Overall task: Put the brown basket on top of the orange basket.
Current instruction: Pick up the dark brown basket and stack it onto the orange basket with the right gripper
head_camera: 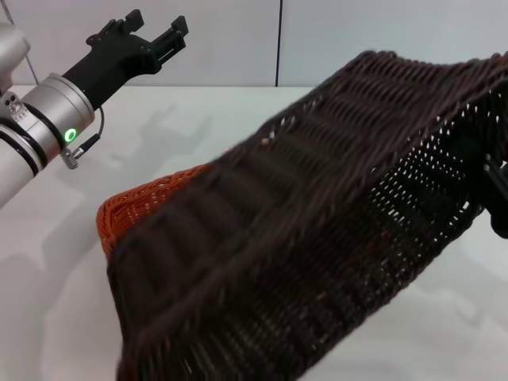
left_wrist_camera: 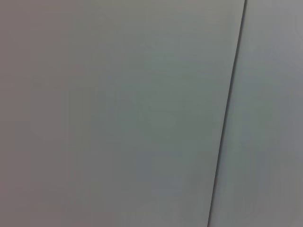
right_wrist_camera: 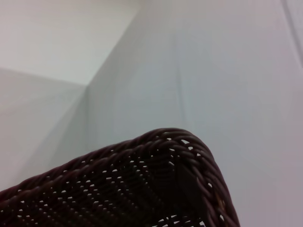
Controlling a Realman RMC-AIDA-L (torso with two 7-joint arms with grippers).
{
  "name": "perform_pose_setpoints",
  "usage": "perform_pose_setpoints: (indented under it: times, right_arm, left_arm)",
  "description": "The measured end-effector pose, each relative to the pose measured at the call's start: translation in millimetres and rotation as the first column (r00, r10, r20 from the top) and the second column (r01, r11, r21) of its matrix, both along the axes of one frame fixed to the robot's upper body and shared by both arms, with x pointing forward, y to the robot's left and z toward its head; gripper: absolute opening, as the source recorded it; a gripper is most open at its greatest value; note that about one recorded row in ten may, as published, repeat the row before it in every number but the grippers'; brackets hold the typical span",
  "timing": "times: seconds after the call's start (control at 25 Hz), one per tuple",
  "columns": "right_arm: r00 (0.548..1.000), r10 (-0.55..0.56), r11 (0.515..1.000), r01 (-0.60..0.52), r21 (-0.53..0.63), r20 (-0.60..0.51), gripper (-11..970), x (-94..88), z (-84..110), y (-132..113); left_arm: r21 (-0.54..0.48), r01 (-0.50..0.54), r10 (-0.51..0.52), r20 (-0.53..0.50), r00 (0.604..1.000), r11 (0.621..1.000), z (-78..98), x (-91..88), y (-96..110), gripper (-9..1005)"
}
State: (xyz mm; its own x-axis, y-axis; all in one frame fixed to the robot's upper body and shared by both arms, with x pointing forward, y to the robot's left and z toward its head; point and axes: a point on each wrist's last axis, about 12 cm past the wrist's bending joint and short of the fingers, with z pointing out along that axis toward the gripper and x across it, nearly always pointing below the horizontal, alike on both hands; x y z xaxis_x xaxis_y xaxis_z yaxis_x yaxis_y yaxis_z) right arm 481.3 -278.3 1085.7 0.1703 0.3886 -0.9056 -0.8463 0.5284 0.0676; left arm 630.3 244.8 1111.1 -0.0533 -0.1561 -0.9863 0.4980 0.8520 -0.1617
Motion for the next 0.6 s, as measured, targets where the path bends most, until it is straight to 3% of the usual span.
perform_pose_setpoints:
  times: [0.24,0.6]
  right_arm:
    - [0.991,-0.098,0.988,0.108,0.113,-0.088,147,-10.1,-16.0,11]
    - [0.972,-0.111,0.976,0.147,0.164,-0.208,148,-18.8,-29.8,21]
  left_arm:
    - [0.013,0.007,-0.007,0.004,1.0,1.0,2.3,3.5,-4,813]
    - [0.024,0.02,-0.02,0.012,1.0,1.0,6.5,7.1,-9,813]
